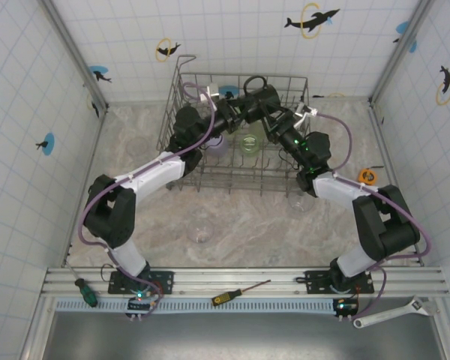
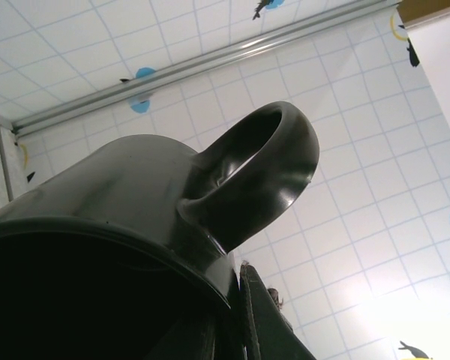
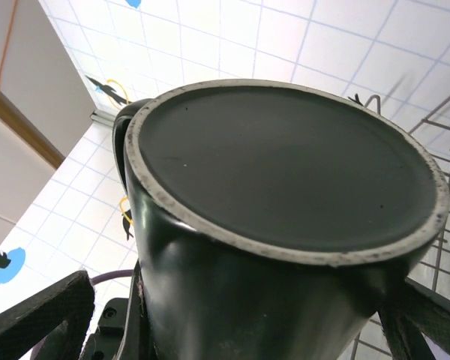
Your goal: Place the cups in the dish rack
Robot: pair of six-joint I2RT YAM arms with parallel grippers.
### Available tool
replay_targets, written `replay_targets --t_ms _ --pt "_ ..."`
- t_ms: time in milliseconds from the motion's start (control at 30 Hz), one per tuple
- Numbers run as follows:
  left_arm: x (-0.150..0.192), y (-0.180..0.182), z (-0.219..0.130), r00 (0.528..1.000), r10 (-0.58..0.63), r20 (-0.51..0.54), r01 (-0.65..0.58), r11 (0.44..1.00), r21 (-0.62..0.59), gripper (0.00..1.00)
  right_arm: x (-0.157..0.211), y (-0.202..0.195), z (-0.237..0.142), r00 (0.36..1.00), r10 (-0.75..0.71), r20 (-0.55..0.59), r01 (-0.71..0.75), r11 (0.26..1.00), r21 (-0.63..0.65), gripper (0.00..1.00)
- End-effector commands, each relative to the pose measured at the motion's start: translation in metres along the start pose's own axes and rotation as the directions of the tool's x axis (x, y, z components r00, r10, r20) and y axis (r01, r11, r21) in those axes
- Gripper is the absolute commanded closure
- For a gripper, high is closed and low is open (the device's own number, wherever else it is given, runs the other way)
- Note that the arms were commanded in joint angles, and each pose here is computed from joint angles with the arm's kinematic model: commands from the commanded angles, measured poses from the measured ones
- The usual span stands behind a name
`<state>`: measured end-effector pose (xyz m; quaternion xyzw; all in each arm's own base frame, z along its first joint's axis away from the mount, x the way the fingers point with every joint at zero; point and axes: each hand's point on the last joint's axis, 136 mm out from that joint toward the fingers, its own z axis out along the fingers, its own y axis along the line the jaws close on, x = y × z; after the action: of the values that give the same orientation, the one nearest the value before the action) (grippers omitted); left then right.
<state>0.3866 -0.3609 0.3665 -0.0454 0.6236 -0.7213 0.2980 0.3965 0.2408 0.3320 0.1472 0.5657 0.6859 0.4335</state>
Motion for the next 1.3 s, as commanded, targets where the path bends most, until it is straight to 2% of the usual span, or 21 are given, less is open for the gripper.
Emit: replay_targets --t_ms 0,633,833,900,1133,1267 --pt "-0.006 -0.042 0.000 0.999 0.029 0.037 -0.035 0.987 0.155 1.00 -0.007 0.008 0.000 0.998 -0.049 0.037 0.051 0.997 -0.054 0.00" --pt "0.008 -0.026 0.007 0.999 -0.044 -0.017 0.046 0.988 0.150 1.00 -0.030 0.003 0.004 0.992 -0.049 0.119 0.063 0.990 -0.123 0.00" --pt "0.012 -0.016 0.012 0.997 -0.061 -0.040 0.066 0.990 0.124 1.00 -0.030 0.002 0.007 0.993 -0.039 0.107 0.055 0.988 -0.146 0.01" --pt "0.014 -0.014 0.014 0.996 -0.068 -0.051 0.073 0.990 0.122 1.00 -0.030 0.001 0.007 0.994 -0.038 0.107 0.054 0.987 -0.152 0.07" --pt "0.019 -0.008 0.020 0.993 -0.080 -0.092 0.090 0.990 0.112 1.00 -0.029 -0.004 0.002 0.993 -0.057 0.103 0.072 0.985 -0.154 0.39" --pt "0.022 -0.005 0.021 0.991 -0.082 -0.108 0.093 0.990 0.110 1.00 -0.030 -0.003 -0.003 0.990 -0.091 0.111 0.107 0.983 -0.149 0.47"
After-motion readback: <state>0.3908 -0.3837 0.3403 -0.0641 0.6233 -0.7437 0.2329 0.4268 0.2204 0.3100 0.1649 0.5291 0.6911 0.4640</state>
